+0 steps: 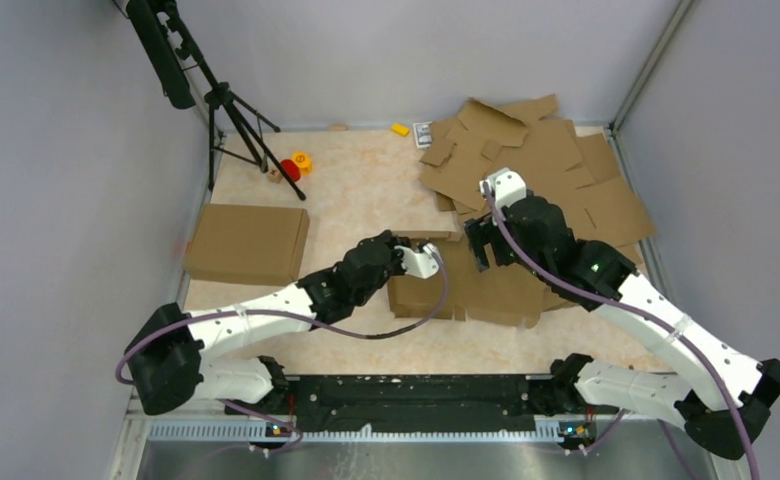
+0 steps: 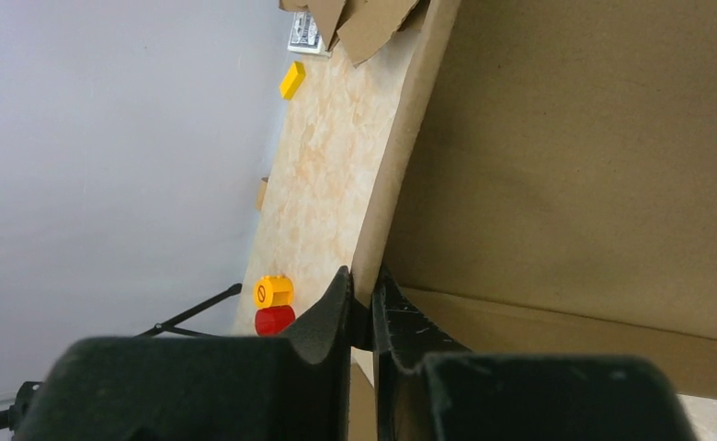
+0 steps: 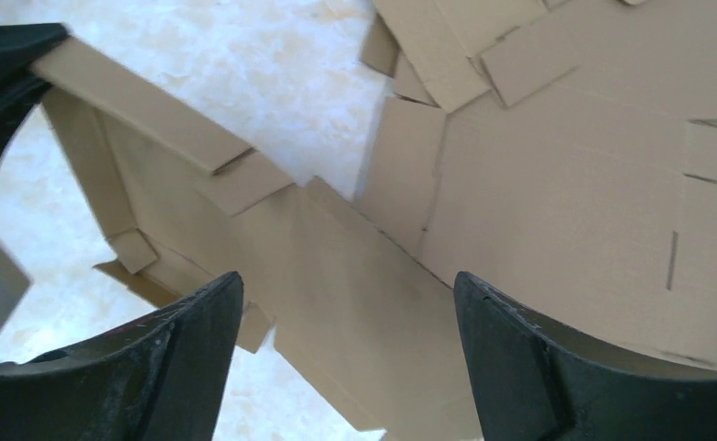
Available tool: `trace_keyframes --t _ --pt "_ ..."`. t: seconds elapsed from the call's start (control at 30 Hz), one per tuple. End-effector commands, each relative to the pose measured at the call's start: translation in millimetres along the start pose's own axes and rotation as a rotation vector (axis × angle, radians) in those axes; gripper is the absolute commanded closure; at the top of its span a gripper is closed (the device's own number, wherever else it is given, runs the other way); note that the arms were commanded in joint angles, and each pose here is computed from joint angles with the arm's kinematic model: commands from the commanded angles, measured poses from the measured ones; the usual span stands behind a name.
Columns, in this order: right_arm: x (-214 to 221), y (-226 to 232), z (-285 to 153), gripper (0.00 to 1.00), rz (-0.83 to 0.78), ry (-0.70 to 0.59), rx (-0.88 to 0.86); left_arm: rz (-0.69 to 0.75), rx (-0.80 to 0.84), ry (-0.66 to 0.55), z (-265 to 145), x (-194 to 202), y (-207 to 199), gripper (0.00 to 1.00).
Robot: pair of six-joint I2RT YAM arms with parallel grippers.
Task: Fold the paper box
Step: Fold the paper box at the center of the board.
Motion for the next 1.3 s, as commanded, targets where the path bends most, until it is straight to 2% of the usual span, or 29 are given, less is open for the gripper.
trace_keyframes --t 0.0,0.17,0.33,0.5,0.77,0.93,1.13,1.27 --pt "-25 -30 -14 0.14 0.019 -0.041 0.085 -0.070 -0.097 -0.054 -1 -11 15 0.97" --pt "-34 -43 -26 0.01 0.032 -0.079 0.101 -0.027 -0.232 0.012 3 -7 30 0.97" --pt "-26 -37 -13 0.01 0.025 0.007 0.087 0.039 -0.291 0.033 8 -12 40 0.97" --pt "-17 -30 -1 0.02 0.052 -0.011 0.069 0.069 -0.370 0.064 5 -6 38 0.96" --pt "-13 -24 16 0.04 0.041 0.009 0.052 0.128 -0.372 0.058 2 -6 7 0.95" --pt "-9 -19 23 0.17 0.043 0.058 0.029 0.120 -0.359 0.050 -2 -12 -4 0.94" --pt "2 -11 23 0.38 0.076 0.069 -0.018 0.085 -0.326 0.046 -9 -16 -11 0.90" --pt "17 -7 19 0.42 0.096 0.084 -0.034 0.059 -0.323 0.052 -12 -16 -14 0.87"
Point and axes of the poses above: each gripper's point midway between its finger pads, its own z axis out along the fingers, its own y axis along the line the jaws close on, x = y × z, the point moved 5 cm from there along -z, back along the fingers, and after that the axes turned 6 degrees about -z, right-handed, at the moved point
